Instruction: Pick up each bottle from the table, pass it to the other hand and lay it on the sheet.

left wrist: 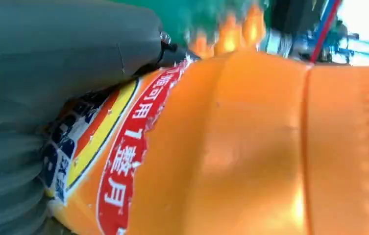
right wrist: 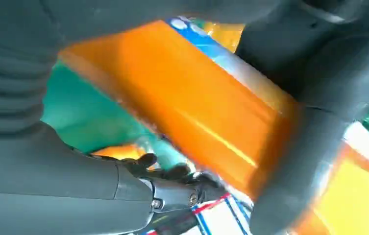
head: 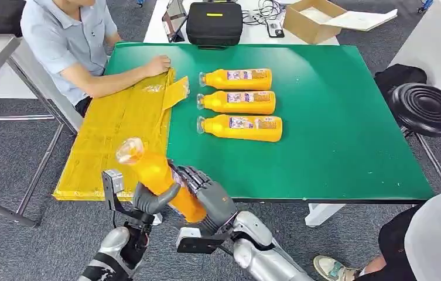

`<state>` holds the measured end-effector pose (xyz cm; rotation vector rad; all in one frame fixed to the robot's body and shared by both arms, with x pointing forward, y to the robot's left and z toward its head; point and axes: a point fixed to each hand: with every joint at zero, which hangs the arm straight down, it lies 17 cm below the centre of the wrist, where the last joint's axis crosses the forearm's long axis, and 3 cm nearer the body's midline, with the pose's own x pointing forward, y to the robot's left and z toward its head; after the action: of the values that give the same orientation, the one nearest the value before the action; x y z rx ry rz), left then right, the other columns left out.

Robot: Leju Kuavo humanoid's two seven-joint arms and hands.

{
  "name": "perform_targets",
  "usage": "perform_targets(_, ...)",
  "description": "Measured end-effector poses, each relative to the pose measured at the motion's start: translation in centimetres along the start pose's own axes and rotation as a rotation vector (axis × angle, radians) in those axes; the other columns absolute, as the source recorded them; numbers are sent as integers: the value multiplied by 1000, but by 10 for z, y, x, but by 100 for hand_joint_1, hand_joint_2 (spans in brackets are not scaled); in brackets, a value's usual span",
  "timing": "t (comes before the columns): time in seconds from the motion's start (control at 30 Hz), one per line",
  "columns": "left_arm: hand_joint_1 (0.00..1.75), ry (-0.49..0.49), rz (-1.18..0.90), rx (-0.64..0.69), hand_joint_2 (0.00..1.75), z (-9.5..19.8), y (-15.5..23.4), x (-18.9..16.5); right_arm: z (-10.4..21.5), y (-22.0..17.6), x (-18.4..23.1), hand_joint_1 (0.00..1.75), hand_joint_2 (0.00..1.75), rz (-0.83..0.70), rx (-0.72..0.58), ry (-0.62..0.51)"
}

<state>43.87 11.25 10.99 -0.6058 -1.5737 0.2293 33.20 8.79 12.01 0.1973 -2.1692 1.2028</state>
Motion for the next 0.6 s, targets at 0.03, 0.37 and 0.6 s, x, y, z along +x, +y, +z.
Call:
perform_targets(0.03, 175, 5, -5, 11, 175, -2, 4, -1, -1, 0, 3, 0, 0, 2, 2, -13)
perform_targets(0.37, 175, -5, -150, 114, 175, -9, 38, -2, -5, 3, 11, 0, 0, 16, 0, -32)
perform_targets(0.6, 175, -120, -482, 311, 175, -35, 79, 44, -12, 21, 42, 0, 0, 21, 17, -104)
